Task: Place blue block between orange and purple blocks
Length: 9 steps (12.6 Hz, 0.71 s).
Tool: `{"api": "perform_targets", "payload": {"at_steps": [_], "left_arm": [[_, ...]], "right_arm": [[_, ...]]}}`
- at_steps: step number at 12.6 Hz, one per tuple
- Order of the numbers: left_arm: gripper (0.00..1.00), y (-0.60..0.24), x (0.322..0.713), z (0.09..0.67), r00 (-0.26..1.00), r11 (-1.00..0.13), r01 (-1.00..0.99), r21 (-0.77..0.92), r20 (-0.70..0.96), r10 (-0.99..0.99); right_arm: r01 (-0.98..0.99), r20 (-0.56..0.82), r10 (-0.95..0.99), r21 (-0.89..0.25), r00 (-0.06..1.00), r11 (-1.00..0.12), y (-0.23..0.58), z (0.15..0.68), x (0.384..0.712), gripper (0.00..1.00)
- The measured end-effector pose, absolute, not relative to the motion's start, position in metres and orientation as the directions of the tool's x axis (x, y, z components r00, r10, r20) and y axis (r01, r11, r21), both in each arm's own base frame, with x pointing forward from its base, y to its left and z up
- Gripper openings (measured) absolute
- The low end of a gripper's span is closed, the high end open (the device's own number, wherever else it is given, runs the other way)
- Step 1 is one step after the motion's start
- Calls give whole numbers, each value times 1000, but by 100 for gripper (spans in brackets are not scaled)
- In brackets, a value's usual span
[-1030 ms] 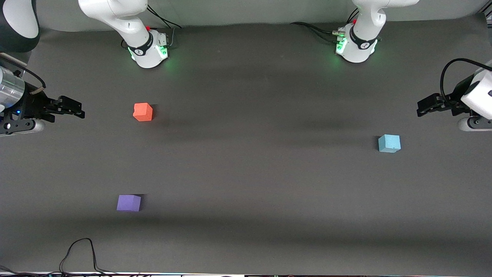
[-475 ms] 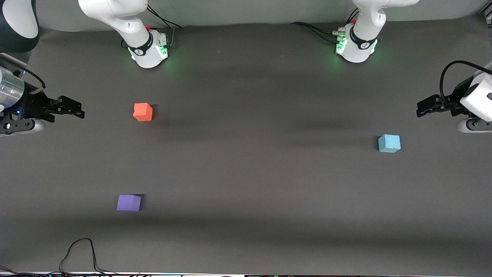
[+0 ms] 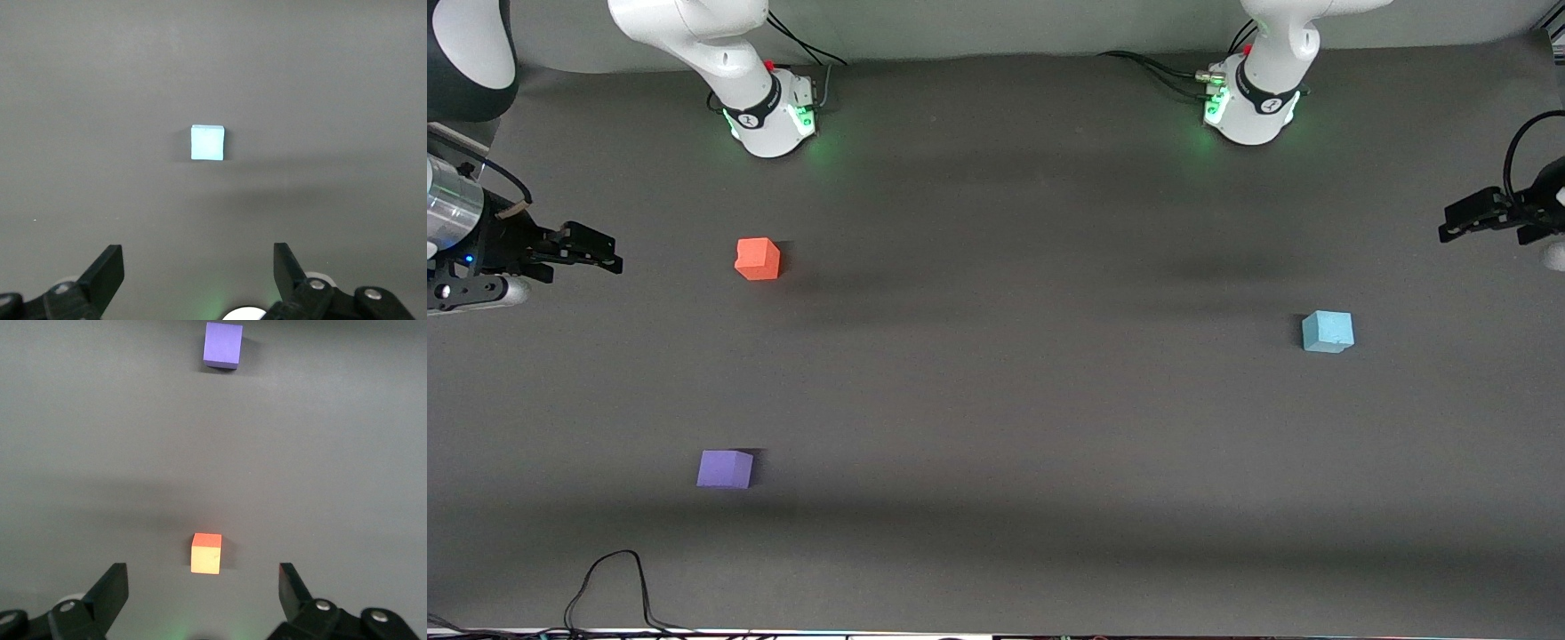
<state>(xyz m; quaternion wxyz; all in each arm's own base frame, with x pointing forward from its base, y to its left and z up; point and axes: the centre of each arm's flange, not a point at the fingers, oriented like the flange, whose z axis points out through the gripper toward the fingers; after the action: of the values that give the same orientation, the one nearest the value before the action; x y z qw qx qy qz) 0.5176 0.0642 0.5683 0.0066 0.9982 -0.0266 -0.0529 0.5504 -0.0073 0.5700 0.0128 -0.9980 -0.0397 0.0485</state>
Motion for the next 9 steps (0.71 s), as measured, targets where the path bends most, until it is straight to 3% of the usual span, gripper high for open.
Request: {"api": "perform_targets", "payload": {"at_steps": [3, 9], "left_arm": [[100, 58, 517, 542, 993, -998, -66, 9, -92, -67], [100, 49, 518, 380, 994, -996, -91, -1, -66, -91]], "right_arm": [[78, -95, 80, -29, 992, -997, -7, 570, 551, 100], [33, -59, 35, -30, 998, -999, -31, 578, 558, 100]]}}
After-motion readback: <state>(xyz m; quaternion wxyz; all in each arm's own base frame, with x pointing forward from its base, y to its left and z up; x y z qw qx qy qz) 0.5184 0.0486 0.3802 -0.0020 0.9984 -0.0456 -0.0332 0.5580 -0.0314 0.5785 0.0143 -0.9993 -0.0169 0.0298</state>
